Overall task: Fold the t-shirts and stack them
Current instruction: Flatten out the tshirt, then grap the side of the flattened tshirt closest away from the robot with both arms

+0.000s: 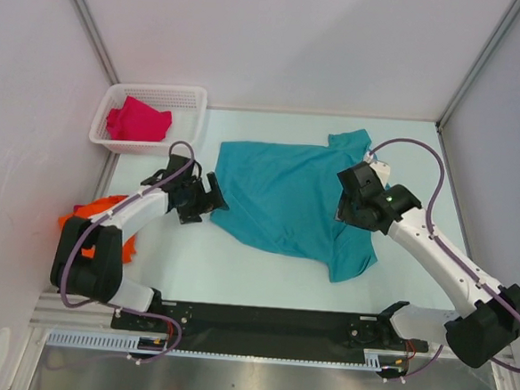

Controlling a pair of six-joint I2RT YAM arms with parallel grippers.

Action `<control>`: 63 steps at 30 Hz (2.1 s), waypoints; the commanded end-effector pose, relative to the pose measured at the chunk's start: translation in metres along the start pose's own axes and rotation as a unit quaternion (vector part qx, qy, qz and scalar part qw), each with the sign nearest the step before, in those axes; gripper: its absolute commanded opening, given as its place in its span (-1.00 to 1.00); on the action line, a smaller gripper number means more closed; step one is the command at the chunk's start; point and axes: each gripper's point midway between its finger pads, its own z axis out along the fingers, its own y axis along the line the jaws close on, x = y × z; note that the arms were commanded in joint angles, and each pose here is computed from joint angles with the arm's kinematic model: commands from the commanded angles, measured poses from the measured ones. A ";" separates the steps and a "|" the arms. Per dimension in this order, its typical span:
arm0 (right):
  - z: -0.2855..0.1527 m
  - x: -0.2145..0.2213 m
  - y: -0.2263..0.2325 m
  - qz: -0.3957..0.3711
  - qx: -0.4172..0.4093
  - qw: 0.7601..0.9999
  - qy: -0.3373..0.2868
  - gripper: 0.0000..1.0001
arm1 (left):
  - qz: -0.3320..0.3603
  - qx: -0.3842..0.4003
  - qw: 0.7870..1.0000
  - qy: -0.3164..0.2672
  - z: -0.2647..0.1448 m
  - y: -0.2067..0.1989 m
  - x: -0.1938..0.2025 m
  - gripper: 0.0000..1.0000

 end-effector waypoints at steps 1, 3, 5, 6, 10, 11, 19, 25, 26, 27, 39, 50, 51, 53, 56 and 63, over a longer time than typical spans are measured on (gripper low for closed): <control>-0.019 -0.003 -0.016 0.008 0.030 0.999 -0.007 0.11 | 0.015 -0.079 0.997 -0.013 0.010 0.026 -0.003 0.99; -0.025 -0.007 -0.018 0.006 0.032 0.999 -0.012 0.11 | 0.007 -0.080 0.997 -0.007 0.019 0.028 0.001 0.94; -0.029 -0.008 -0.019 0.006 0.032 0.999 -0.014 0.11 | -0.007 -0.064 0.998 -0.001 0.028 0.025 0.008 0.80; -0.030 -0.008 -0.020 0.006 0.032 0.999 -0.015 0.11 | -0.011 -0.059 0.998 0.006 0.033 0.025 0.012 0.72; -0.031 -0.008 -0.024 0.006 0.041 0.999 -0.018 0.12 | -0.011 -0.039 0.999 0.022 0.042 0.014 0.024 0.44; -0.031 -0.007 -0.026 0.005 0.045 0.999 -0.016 0.12 | -0.010 -0.036 0.999 0.025 0.043 0.011 0.025 0.32; -0.022 0.004 -0.031 0.005 0.058 0.998 -0.004 0.12 | 0.002 -0.017 0.999 0.029 0.040 -0.008 0.032 -1.00; -0.016 0.011 -0.033 0.003 0.066 0.998 0.006 0.11 | 0.018 0.000 1.000 0.019 0.015 -0.024 0.033 -1.00; -0.014 0.011 -0.031 0.005 0.065 0.998 0.007 0.11 | 0.019 0.004 1.000 0.010 0.004 -0.026 0.031 -1.00; -0.013 0.014 -0.031 0.006 0.065 0.998 0.012 0.11 | 0.020 0.007 1.000 0.007 -0.001 -0.028 0.031 -1.00; -0.018 0.041 -0.050 0.011 0.095 0.995 0.041 0.22 | 0.029 0.033 0.999 -0.025 -0.061 -0.028 0.042 -1.00; -0.021 0.059 -0.073 0.019 0.155 0.985 0.068 0.26 | 0.032 0.036 0.999 -0.014 -0.070 -0.016 0.061 -1.00; -0.022 0.060 -0.076 0.020 0.162 0.984 0.066 0.25 | 0.031 0.033 0.999 -0.015 -0.071 -0.013 0.064 -1.00; -0.024 0.064 -0.084 0.025 0.176 0.982 0.069 0.26 | 0.029 0.032 0.999 -0.021 -0.073 -0.009 0.065 -1.00; -0.024 0.073 -0.090 0.031 0.183 0.980 0.075 0.26 | 0.024 0.034 0.999 -0.008 -0.070 -0.008 0.072 -1.00; -0.009 0.108 -0.093 0.059 0.177 0.977 0.107 0.24 | 0.042 0.045 0.998 -0.017 -0.076 -0.020 0.060 -0.99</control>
